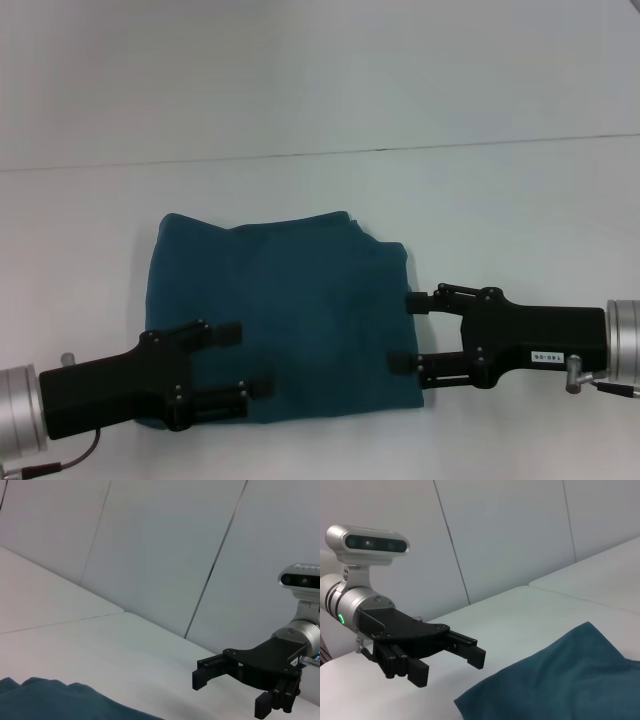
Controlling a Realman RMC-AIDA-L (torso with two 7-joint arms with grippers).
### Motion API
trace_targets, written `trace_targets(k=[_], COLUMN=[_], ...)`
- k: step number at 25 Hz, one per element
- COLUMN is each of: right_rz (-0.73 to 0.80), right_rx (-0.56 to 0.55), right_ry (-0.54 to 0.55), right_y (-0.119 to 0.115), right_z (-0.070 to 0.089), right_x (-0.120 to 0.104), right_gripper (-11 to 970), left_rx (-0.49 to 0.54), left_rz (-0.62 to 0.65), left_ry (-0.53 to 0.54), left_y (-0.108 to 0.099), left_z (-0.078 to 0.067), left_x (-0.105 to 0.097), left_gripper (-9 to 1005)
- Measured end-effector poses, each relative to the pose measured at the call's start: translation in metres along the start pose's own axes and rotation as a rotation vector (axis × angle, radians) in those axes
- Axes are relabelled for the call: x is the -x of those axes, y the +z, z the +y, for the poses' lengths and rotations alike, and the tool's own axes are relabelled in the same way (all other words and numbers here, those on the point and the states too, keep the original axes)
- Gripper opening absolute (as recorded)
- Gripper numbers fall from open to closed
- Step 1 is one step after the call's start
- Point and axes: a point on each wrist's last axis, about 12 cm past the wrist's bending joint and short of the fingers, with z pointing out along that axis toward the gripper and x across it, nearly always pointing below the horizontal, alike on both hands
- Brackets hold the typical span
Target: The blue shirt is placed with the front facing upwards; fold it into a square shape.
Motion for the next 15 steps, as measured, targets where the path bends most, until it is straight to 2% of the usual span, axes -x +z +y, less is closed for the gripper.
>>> trace_targets(k=[15], right_rz=[-0.001], right_rx=[0.001], right_ry=[0.004], right_y=[0.0017], right_z=[0.0002], right_x=[-0.0005], right_gripper=[944], left_rx=[0.000], left_rz=[0.000], left_ry=[0.006], left_y=[0.0013], left_z=[0.0009], left_x=[0.0019], left_gripper=[884])
